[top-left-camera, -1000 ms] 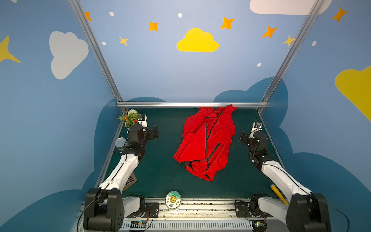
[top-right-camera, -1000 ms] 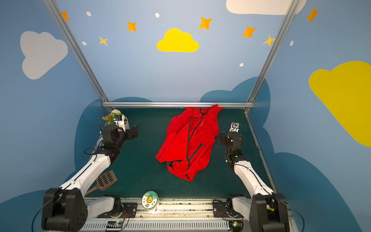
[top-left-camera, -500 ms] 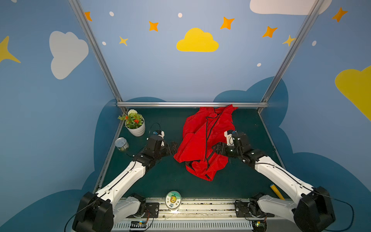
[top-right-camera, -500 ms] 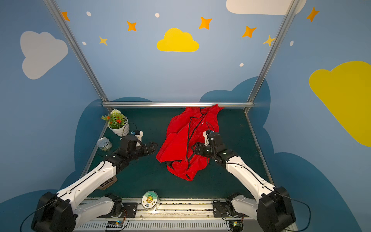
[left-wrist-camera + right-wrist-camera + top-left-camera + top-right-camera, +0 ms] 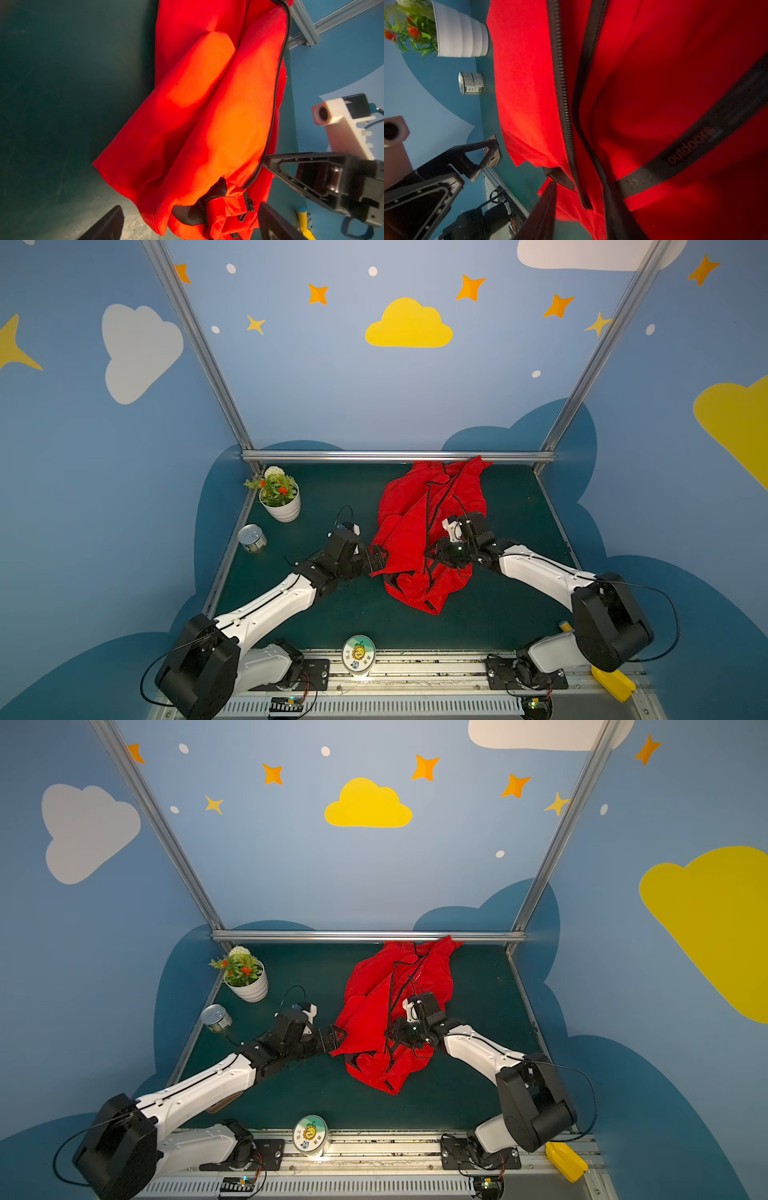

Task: Zip up the jacket
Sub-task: 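Grasp the zipper edges with both grippers and bring them together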

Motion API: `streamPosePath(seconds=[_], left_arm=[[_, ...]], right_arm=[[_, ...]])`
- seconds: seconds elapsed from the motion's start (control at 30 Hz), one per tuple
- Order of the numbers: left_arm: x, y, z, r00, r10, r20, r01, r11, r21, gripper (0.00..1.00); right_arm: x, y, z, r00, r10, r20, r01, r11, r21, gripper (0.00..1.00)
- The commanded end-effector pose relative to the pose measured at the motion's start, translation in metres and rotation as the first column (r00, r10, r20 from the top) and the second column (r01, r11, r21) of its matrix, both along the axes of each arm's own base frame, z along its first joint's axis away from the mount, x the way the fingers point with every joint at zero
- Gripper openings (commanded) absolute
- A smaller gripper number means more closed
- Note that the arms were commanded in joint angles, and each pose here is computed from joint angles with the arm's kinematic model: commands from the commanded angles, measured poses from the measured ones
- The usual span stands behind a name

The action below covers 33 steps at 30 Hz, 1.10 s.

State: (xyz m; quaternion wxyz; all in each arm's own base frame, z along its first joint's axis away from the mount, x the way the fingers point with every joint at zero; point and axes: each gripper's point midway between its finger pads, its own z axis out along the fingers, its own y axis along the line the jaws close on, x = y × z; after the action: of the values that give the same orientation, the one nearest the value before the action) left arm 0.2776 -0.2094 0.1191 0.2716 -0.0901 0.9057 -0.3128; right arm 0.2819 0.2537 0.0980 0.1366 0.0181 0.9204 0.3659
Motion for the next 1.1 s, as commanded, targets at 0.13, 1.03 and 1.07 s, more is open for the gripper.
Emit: streamPosePath(seconds=[0.13,1.03,1.07], left_arm=[[-0.005,-0.003,0.010,1.000,0.018,0.001,-0.018,0.999,-0.039,0.99],[-0.048,-0.084,0.135,0.998,-0.064,0.006,0.052,0.743,-0.668,0.99],[-0.048,-0.084,0.138,0.998,-0.063,0.008,0.051,0.733,-0.679,0.99]], right_arm=[[0.008,0.015,0.012,0.999,0.033,0.007,-0.033,0.997,0.076,0.00],[0.006,0.070,0.139,0.991,0.087,0.103,-0.130,0.813,0.568,0.00],[0.006,0.073,0.142,0.990,0.092,0.108,-0.138,0.805,0.577,0.00]])
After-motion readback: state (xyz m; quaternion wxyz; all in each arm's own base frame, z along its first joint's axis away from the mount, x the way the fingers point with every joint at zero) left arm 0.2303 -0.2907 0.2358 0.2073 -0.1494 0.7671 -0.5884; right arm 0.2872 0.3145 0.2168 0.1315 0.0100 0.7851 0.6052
